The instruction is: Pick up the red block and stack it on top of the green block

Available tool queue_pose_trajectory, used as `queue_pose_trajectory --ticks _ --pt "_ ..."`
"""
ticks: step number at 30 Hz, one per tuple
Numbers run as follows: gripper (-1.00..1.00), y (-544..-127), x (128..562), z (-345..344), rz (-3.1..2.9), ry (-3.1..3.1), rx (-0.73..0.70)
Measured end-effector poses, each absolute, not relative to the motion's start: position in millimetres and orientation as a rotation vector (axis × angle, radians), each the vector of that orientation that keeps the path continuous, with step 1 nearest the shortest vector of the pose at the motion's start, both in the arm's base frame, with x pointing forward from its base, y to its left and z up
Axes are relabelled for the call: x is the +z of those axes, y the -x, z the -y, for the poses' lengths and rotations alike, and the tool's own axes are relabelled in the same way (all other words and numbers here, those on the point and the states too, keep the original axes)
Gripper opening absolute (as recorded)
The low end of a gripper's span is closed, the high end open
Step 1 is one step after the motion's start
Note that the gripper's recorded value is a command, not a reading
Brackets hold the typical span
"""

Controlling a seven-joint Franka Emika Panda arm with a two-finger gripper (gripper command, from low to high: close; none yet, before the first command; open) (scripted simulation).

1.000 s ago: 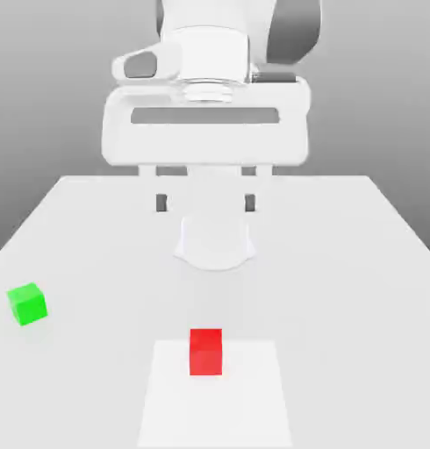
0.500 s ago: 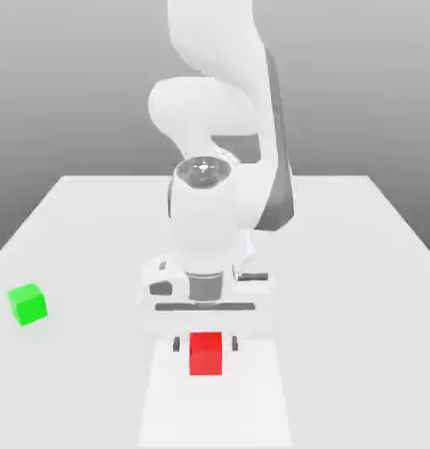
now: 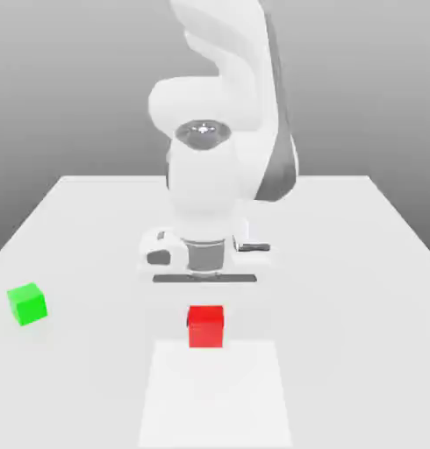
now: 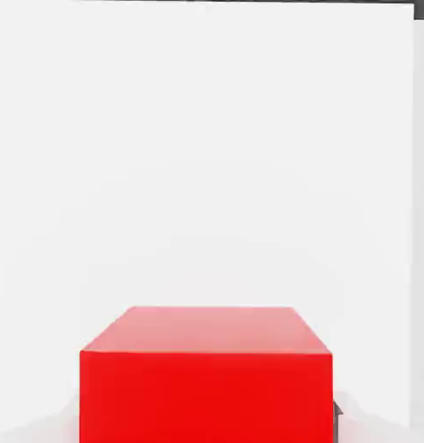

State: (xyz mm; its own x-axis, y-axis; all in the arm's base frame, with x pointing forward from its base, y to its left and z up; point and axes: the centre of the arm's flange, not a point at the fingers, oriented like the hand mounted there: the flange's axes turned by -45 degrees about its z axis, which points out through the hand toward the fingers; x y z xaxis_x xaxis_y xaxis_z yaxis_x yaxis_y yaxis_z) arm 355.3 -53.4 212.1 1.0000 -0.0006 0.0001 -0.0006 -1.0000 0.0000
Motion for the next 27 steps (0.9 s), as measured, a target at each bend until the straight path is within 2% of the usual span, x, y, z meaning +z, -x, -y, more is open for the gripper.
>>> queue_pose_trajectory --ticks 10,15,21,27 --pt "-1.0 -324.0 227.8 200.8 -0.054 -3.143 0.001" --pt "-1.0 -284.2 235.6 269.8 -0.084 -3.142 0.0" --pt "-1.0 -217.6 244.7 340.8 -0.119 -3.141 -0.001" --pt "-1.0 -214.8 192.3 346.6 -0.163 -3.14 0.002"
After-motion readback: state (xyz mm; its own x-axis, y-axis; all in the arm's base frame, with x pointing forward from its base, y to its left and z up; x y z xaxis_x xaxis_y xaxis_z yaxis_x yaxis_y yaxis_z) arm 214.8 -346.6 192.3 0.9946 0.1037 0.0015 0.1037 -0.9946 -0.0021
